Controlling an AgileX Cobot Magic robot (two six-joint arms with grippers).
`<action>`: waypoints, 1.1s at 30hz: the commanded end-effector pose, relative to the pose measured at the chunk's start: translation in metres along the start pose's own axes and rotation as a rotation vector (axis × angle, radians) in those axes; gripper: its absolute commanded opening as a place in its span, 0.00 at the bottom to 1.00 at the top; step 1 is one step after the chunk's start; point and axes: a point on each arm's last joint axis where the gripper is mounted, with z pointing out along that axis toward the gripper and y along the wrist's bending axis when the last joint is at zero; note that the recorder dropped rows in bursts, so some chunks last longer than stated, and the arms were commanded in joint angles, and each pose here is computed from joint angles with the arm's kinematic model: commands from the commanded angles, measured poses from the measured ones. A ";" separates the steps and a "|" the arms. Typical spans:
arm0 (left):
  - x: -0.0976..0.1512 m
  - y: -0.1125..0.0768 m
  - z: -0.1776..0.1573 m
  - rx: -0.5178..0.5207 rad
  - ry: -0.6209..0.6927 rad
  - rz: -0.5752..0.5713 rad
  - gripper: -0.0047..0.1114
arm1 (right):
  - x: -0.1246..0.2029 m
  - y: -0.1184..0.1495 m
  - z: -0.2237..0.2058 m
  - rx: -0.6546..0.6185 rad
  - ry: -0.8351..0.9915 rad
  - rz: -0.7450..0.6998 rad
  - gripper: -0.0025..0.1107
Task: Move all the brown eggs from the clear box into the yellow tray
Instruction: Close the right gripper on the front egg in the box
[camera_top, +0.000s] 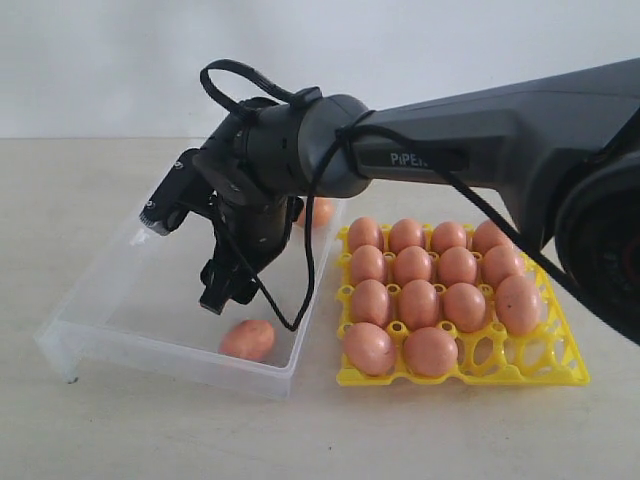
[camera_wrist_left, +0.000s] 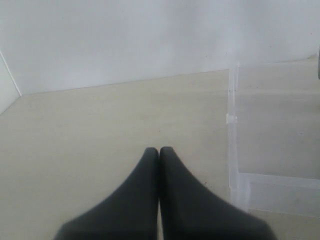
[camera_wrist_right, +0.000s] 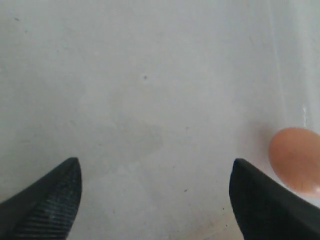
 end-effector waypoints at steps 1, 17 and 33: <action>0.000 0.000 0.000 0.000 -0.007 -0.016 0.00 | -0.001 0.000 -0.007 -0.032 -0.017 -0.014 0.70; 0.000 0.000 0.000 0.000 -0.007 -0.016 0.00 | 0.014 0.014 -0.070 -0.365 0.155 -0.086 0.36; 0.000 0.000 0.000 0.000 -0.007 -0.016 0.00 | 0.013 0.022 -0.034 -0.305 0.234 0.445 0.65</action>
